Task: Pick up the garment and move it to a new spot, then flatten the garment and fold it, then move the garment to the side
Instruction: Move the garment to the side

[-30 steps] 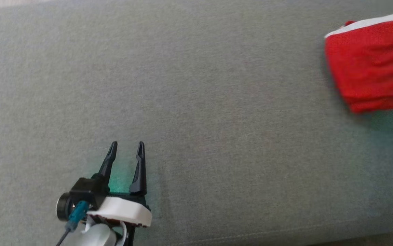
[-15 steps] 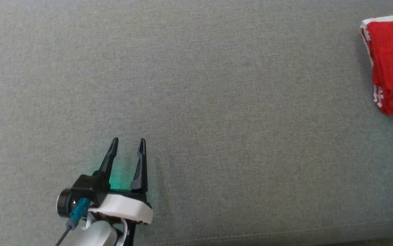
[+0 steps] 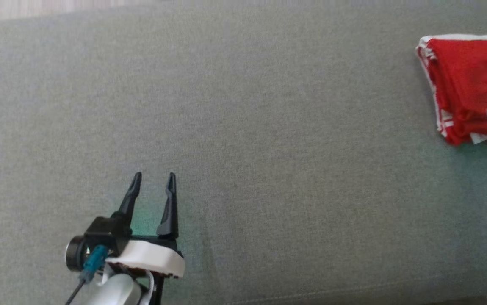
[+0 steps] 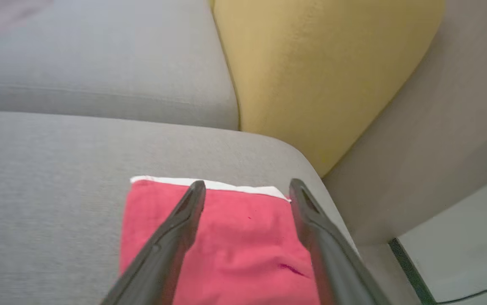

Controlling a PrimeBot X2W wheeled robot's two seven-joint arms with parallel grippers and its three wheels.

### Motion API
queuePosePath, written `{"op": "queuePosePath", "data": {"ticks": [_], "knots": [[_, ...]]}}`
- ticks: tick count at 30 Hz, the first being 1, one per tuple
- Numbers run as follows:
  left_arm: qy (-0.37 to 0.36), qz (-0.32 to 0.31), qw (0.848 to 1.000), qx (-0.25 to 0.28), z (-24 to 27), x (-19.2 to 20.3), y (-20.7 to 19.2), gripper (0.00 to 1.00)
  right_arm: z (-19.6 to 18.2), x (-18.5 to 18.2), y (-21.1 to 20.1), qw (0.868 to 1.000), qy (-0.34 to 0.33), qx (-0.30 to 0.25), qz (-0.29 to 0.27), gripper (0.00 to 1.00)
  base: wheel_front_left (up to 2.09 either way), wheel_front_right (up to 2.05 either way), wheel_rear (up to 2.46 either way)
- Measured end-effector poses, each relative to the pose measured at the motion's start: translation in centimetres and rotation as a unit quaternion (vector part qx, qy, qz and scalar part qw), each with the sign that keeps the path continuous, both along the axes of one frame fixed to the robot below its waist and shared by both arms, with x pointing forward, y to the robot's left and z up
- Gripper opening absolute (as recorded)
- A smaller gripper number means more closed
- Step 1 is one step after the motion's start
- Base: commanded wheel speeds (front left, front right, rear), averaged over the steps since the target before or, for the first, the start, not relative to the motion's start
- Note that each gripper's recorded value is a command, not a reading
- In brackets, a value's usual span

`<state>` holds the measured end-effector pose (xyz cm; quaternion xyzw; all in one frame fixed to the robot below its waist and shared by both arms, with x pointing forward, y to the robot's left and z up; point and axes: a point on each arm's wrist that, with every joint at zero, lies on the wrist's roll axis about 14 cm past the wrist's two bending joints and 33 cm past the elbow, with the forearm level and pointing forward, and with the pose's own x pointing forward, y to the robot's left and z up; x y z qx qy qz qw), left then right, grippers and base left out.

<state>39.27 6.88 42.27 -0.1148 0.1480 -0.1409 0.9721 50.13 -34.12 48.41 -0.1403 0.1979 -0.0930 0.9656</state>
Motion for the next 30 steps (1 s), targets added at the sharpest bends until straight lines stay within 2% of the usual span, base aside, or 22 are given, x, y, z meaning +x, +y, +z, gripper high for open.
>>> {"op": "queuePosePath", "data": {"ticks": [6, 12, 23, 30], "knots": [[-0.033, 0.022, 0.999, -0.003, 2.5, 0.0, 1.1, 1.0, 3.4, -0.2, 4.5, 0.996, -0.067, 0.035, 0.046, 1.0, 0.0, 0.0, 0.0], [-0.042, 0.07, 0.997, -0.002, 3.4, -1.9, 4.0, 1.0, 4.3, -2.9, 9.0, 0.988, -0.109, 0.075, 0.085, 1.0, 0.0, 0.0, 0.0], [-0.043, 0.145, 0.988, 0.002, 3.4, -6.6, 8.8, 1.0, 2.8, -9.7, 15.4, 0.97, -0.151, 0.155, 0.114, 1.0, 0.0, 0.0, 0.0], [-0.036, 0.156, 0.987, 0.003, 2.6, -8.7, 9.5, 1.0, 0.9, -13.8, 17.4, 0.96, -0.147, 0.202, 0.125, 1.0, 0.0, 0.0, 0.0]]}}
